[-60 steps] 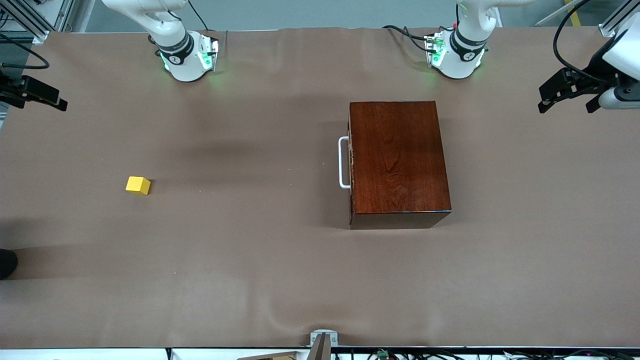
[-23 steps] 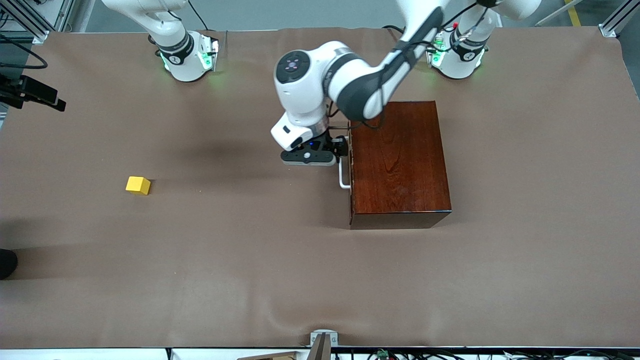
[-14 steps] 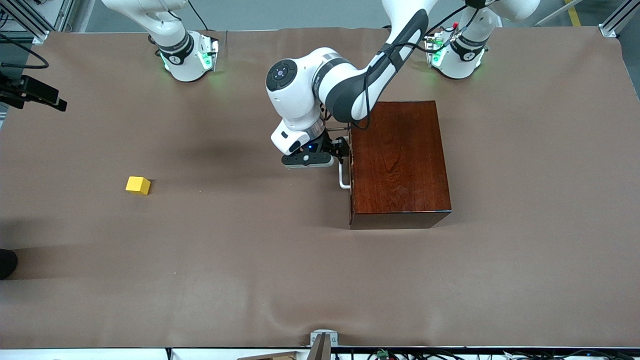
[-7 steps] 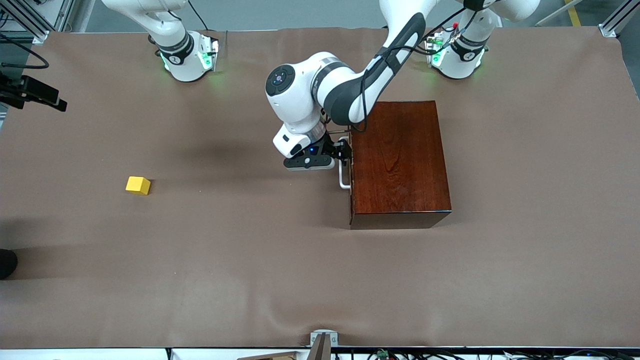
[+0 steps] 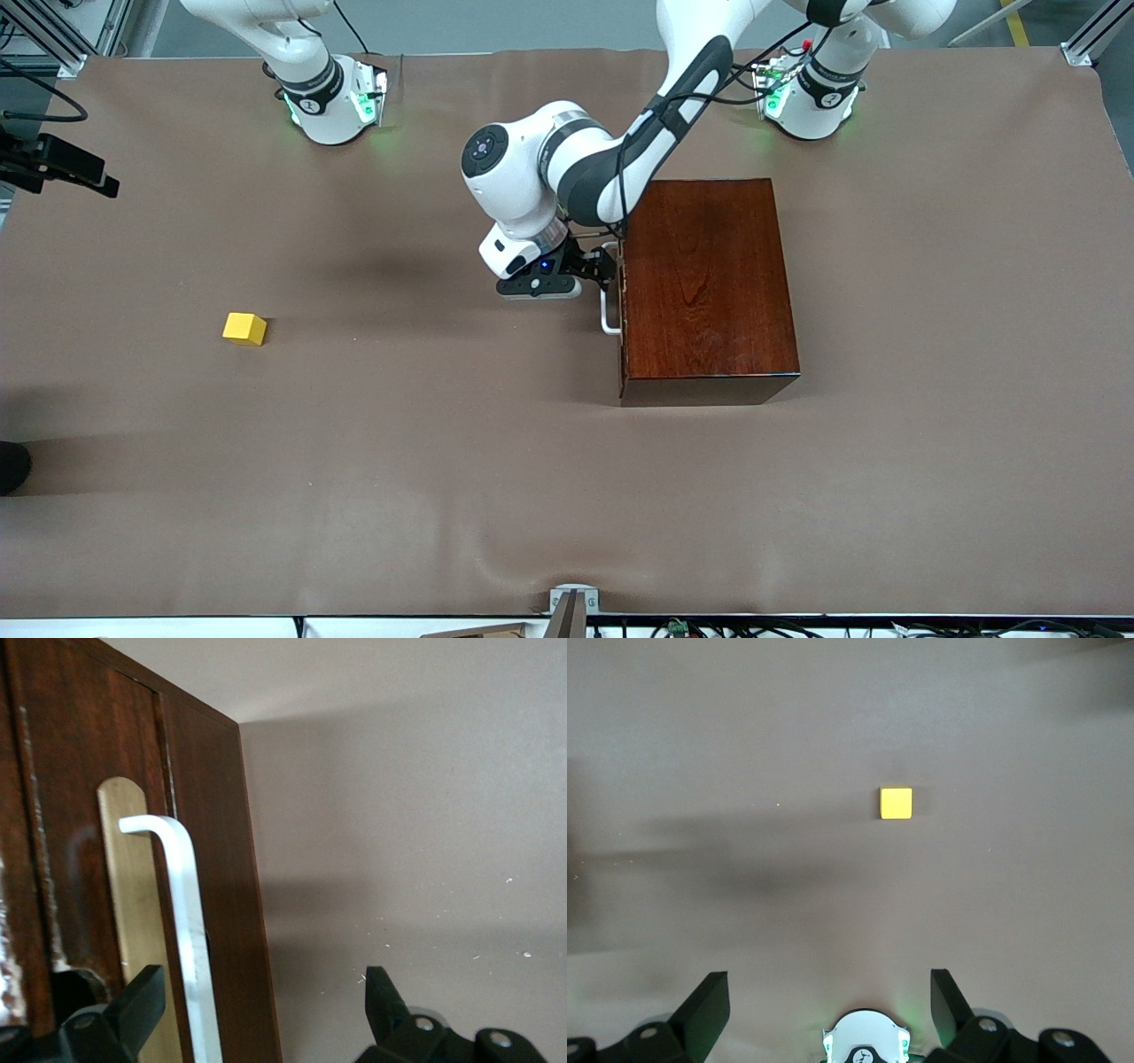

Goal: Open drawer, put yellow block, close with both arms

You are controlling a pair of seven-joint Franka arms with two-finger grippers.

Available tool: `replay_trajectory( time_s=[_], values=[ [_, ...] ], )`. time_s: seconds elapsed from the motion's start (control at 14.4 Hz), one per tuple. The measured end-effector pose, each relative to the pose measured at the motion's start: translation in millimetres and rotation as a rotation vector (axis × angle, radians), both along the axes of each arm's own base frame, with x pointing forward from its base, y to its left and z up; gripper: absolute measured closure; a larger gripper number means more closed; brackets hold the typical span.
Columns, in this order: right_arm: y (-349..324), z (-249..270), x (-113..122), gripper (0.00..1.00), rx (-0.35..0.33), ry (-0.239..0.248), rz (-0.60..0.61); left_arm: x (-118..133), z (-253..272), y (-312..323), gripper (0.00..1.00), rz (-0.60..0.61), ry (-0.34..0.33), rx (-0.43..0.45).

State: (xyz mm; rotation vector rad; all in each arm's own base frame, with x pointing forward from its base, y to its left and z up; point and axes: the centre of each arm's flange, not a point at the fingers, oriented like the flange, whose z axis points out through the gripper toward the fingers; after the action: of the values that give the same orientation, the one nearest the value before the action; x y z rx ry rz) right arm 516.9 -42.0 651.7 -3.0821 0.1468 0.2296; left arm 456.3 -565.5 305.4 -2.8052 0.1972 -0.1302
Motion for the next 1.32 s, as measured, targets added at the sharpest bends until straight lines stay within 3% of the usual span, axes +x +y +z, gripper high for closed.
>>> replay_trajectory(
  time_s=[0.83,1.32],
  values=[
    [-2.1,-10.1,6.1,0.0,-0.004,0.019,-0.004,-7.5,-29.8,6.6,0.0,0.003,0.041,0.079],
    [-6.5,-35.5,21.0,0.0,-0.031,0.063,-0.01,-8.6,-29.4,-10.0,0.0,0.037,-0.025,-0.014]
  ],
)
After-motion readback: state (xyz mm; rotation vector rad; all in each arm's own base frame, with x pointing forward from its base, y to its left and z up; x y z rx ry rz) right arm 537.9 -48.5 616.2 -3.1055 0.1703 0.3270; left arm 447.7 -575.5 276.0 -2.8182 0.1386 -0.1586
